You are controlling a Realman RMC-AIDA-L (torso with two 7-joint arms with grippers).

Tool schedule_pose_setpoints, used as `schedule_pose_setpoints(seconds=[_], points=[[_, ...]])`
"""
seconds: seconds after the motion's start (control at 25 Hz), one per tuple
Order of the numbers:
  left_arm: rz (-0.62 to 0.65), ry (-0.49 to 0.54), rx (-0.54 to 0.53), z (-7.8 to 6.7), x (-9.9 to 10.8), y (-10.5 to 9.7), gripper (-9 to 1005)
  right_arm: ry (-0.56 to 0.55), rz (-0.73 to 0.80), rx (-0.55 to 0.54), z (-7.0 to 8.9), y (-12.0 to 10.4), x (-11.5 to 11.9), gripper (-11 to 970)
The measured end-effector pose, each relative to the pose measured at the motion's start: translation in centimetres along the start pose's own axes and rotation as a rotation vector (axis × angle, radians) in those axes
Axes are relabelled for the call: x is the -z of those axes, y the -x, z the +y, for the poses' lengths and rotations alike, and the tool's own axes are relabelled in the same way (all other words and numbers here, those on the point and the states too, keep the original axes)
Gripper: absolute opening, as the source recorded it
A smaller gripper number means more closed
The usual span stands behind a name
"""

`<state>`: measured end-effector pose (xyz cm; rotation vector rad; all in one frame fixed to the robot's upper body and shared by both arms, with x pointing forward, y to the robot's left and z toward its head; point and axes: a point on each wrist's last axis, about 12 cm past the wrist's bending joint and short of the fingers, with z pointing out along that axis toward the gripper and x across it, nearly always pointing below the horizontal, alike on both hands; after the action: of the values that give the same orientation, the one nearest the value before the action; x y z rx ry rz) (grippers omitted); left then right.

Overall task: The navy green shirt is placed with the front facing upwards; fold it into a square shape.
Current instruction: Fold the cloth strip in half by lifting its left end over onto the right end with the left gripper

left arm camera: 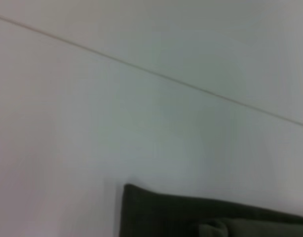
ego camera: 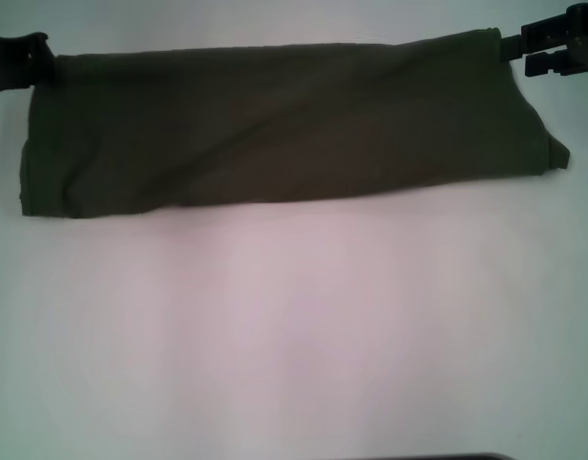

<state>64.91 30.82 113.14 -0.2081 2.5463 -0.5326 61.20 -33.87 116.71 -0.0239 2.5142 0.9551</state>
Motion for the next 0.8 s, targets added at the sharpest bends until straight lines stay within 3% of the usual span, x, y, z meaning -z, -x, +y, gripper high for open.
schedule_pose_setpoints(seconds=[0.2, 0.8], points=[[-0.014, 0.006, 0.011, 0.2, 0.2, 0.1, 17, -0.001, 0.0, -0.007, -0.2, -0.2, 0.1, 583], [-0.056, 0.11, -0.047, 0.7, -1.6, -0.3, 35, 0.004, 0.0, -0.017, -0.3, -0.3, 0.0, 584]])
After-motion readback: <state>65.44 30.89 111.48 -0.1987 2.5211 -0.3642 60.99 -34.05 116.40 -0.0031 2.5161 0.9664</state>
